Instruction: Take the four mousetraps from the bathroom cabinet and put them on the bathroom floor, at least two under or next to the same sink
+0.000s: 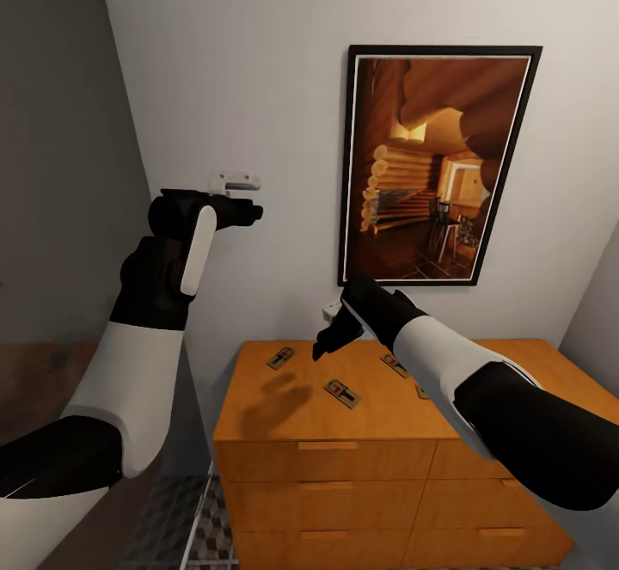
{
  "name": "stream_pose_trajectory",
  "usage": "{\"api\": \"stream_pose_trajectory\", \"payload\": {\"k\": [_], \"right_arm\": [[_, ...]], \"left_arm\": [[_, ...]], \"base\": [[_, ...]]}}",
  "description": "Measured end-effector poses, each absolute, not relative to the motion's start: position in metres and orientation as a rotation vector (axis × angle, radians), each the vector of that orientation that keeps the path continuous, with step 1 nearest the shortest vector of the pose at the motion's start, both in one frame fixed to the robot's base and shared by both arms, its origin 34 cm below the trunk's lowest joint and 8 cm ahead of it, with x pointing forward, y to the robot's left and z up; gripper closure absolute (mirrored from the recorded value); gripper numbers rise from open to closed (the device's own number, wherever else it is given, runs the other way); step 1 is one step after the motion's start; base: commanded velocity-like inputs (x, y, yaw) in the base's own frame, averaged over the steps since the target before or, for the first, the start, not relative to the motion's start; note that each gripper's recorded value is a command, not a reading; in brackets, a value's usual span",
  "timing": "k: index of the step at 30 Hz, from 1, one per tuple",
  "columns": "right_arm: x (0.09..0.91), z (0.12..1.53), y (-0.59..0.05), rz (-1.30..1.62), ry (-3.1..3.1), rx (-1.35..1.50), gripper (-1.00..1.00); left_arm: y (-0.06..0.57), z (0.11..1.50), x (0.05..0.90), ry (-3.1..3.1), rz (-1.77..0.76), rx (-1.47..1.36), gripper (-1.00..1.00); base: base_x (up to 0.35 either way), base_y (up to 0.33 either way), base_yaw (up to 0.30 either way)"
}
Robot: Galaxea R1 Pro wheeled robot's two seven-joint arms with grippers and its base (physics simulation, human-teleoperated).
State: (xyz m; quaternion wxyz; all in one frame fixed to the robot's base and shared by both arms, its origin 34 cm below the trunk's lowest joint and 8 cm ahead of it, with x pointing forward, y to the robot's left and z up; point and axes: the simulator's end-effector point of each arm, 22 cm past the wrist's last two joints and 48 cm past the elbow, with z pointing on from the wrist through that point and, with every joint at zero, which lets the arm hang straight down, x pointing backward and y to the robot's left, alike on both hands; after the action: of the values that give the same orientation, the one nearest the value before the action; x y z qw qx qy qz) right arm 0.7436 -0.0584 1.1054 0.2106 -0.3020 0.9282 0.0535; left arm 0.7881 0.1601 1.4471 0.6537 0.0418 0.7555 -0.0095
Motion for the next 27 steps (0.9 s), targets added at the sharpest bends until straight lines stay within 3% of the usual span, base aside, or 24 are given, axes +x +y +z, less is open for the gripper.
{"api": "stream_pose_trajectory", "payload": {"k": [27], "right_arm": [[0.7467,1.0988,-0.0546,0.173,2.578,-0.845,-1.0]], "left_arm": [[0.1604,1.4436,0.7906,1.701,-0.023,0.094,-1.0]], "base": [[0.0,0.0,0.0]]}}
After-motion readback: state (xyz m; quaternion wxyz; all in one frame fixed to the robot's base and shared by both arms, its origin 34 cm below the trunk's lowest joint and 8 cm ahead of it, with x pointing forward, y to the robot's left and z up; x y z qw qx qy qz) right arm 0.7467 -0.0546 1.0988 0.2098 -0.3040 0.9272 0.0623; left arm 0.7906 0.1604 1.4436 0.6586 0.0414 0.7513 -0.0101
